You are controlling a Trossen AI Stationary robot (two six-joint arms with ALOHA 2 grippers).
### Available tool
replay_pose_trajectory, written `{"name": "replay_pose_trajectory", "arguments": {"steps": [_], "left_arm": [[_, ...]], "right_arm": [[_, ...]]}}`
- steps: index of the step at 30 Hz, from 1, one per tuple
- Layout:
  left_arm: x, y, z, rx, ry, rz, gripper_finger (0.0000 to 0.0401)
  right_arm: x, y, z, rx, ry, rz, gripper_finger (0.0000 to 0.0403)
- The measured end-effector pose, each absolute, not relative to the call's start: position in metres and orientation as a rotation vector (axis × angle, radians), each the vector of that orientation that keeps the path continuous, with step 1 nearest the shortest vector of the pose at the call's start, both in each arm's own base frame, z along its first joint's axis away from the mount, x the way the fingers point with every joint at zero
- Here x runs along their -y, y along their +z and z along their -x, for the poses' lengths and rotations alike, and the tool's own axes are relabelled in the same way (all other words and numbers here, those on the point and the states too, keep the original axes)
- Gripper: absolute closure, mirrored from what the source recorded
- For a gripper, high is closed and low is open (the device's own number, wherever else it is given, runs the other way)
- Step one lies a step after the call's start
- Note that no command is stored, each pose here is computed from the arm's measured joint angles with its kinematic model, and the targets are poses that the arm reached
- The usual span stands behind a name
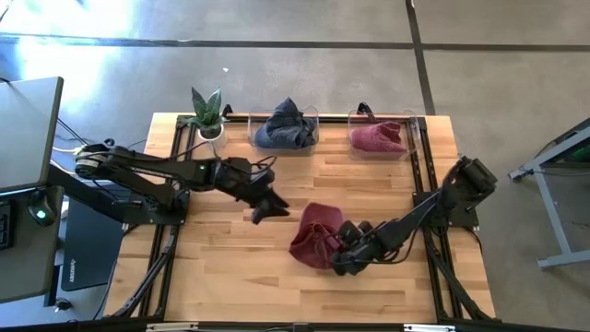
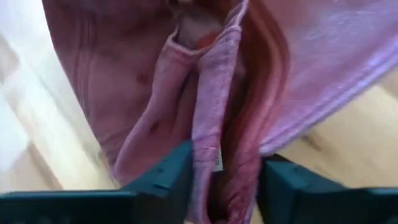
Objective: Pick & Place hat
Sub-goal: Put the red cap into the right transparent bin
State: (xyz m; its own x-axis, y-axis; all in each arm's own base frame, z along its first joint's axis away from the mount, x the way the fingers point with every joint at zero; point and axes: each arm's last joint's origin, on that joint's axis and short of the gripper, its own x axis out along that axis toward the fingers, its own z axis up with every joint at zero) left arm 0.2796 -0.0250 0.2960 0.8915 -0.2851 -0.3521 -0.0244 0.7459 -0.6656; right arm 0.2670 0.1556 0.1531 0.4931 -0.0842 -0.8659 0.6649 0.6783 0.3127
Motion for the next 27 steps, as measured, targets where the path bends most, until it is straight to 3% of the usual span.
{"name": "replay_pose_trajectory", "arguments": {"steps": [4,6,11,17,20,27], "left_arm": [[0.031,0.284,-0.294,-0.458,-0.134,0.778,0.0223],[0.035,0.274,-0.301,-0.488,-0.098,0.813,0.0223],[0.050,0.245,-0.319,-0.518,0.036,0.897,0.0223],[0.057,0.219,-0.341,-0.484,0.055,0.984,0.0223],[0.057,0.208,-0.343,-0.517,0.082,0.972,0.0223],[0.050,0.174,-0.347,-0.622,0.280,0.909,0.0223]], "right_arm": [[-0.149,0.160,-0.268,-0.887,-0.560,-0.731,0.0362],[-0.143,0.161,-0.267,-0.880,-0.615,-0.770,0.0389],[-0.126,0.160,-0.272,-0.851,-0.752,-0.894,0.0367],[-0.119,0.176,-0.278,-0.726,-0.713,-0.919,0.0394],[-0.115,0.184,-0.277,-0.680,-0.720,-0.900,0.0386],[-0.107,0.200,-0.278,-0.652,-0.657,-0.884,0.0389]]}}
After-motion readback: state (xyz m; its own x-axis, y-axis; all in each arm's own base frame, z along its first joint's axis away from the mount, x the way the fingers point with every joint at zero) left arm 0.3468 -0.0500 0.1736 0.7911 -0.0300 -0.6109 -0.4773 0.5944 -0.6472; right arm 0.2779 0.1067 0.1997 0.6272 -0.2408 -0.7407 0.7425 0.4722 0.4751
